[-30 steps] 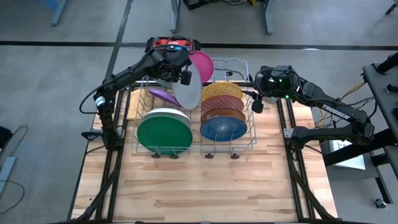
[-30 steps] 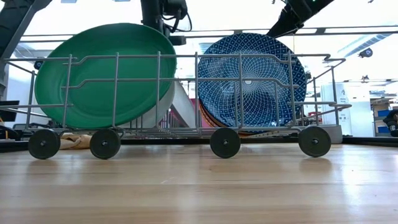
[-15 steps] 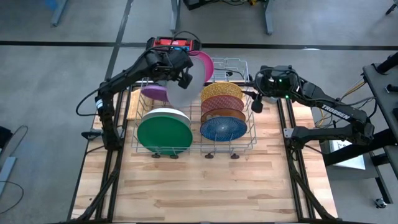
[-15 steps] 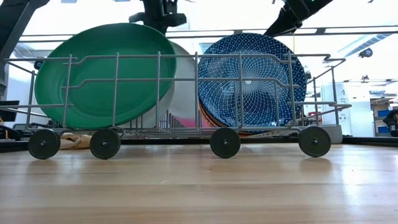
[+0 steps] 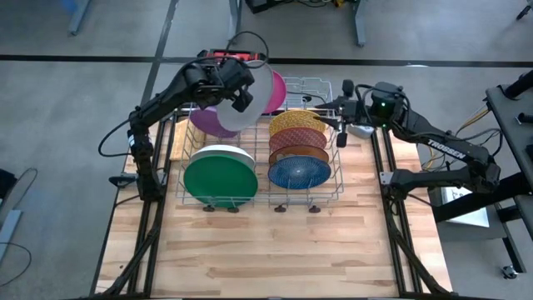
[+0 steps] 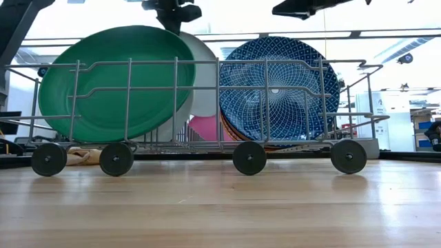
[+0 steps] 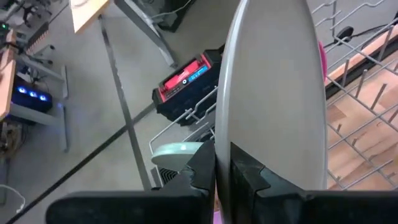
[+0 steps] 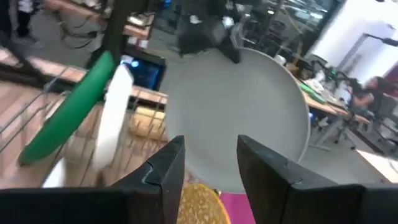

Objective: Sort dishes
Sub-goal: Put the gray plate into the dishwasher rack

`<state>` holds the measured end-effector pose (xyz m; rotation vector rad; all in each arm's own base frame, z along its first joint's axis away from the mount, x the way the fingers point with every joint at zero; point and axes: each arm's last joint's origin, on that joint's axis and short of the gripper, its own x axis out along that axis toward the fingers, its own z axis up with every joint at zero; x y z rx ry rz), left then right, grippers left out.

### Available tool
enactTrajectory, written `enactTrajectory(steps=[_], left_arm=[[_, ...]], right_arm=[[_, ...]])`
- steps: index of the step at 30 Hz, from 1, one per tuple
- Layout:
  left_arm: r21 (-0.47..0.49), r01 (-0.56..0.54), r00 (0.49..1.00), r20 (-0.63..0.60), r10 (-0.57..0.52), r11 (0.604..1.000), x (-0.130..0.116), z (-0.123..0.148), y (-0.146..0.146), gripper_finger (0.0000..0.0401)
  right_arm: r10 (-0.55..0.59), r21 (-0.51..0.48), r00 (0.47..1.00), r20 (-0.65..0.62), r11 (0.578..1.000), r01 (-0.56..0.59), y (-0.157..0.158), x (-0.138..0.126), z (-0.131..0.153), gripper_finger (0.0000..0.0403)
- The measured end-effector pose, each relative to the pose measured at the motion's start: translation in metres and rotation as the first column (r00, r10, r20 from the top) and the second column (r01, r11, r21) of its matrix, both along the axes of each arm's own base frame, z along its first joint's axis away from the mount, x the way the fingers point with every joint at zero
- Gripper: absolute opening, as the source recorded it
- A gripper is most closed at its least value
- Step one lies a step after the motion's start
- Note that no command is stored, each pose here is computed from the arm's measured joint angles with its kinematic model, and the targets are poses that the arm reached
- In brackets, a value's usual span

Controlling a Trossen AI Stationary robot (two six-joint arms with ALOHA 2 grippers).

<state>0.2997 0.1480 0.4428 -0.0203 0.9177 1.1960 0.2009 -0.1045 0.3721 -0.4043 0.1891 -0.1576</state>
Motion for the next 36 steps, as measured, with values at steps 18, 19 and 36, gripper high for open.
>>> enactTrajectory(steps=[18,19,36], left_arm=[[0.102,0.367,0.922,-0.172,-0.347,0.925,0.023,0.015,-0.069,0.0013],[0.115,0.367,0.923,-0.172,-0.345,0.923,0.024,0.016,-0.071,0.0013],[0.146,0.486,0.851,-0.305,-0.428,0.862,0.027,0.021,-0.082,0.0013]], right_arm=[[-0.066,0.086,0.996,0.055,0.994,0.061,-0.031,0.044,0.009,0.0276],[-0.061,0.079,0.997,0.049,0.995,0.057,-0.032,0.047,0.009,0.0281],[0.014,-0.129,0.999,-0.034,0.991,-0.019,-0.069,0.105,0.011,0.0277]])
